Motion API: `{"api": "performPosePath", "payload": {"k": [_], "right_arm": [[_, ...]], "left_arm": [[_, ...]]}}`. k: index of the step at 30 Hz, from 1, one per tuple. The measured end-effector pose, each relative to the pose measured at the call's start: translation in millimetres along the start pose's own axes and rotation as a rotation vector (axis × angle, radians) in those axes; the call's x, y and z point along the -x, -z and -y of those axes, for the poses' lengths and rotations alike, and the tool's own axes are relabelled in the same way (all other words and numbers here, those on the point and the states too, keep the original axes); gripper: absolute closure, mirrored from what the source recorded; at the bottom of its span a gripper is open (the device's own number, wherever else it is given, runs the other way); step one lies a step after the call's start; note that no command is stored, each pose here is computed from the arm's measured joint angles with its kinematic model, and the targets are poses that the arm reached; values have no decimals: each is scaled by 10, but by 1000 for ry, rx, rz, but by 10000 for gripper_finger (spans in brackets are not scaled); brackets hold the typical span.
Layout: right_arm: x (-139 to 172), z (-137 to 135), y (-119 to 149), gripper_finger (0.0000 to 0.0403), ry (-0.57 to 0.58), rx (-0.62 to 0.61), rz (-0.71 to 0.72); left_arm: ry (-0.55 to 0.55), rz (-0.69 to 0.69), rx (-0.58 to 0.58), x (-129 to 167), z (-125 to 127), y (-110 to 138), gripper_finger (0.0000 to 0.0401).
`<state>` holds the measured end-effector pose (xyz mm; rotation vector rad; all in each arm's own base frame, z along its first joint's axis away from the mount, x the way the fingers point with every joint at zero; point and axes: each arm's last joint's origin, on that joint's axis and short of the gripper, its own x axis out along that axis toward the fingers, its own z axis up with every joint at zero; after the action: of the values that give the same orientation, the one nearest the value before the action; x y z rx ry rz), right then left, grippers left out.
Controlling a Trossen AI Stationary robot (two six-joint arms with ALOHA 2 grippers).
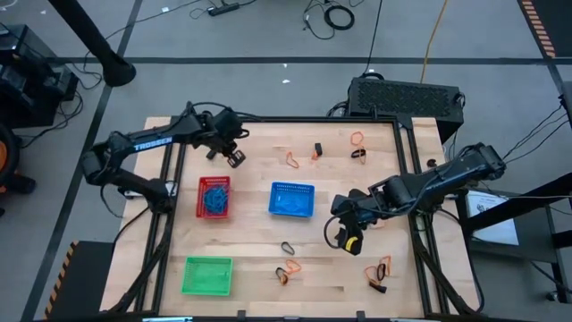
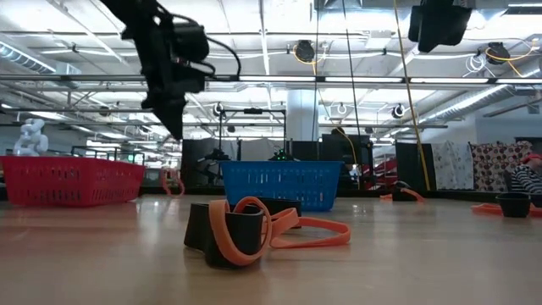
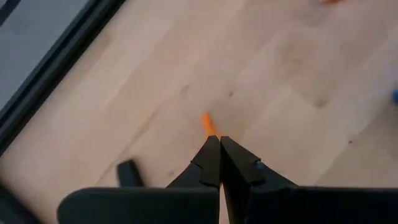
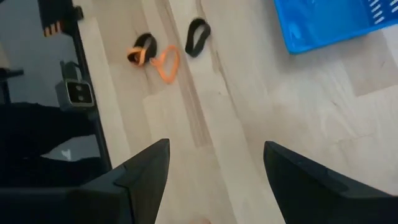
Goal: Sort rubber bands into baskets
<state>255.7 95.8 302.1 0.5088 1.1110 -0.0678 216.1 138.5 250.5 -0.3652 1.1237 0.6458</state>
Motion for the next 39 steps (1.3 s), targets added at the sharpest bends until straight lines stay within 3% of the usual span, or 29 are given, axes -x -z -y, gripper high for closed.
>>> {"api": "performPosePath", "payload": {"k": [5,8,12,22,27,34,39], "right_arm": [[101,46,49,151,17,36,-13],[150,69,74,151,25,56,-18],[175,84,83,151,42,118,-10],[188,189,-18,151,238,313,119],[209,315,-149,151,347,328,192],[228,448,-311,153,321,353,214],[238,524,-366,206,285,326,202]], "left_arm": [[-31,4,73,93,5,50,400],[96,24,105,106,110,27,400],[319,122,95,145,447,-68,400],[622,345,111,174,1365,-179,400],[673,354,124,28,1703,-139,400],[671,346,146,-213,1957,-89,400],[608,370,173,-293,1940,-110,400]]}}
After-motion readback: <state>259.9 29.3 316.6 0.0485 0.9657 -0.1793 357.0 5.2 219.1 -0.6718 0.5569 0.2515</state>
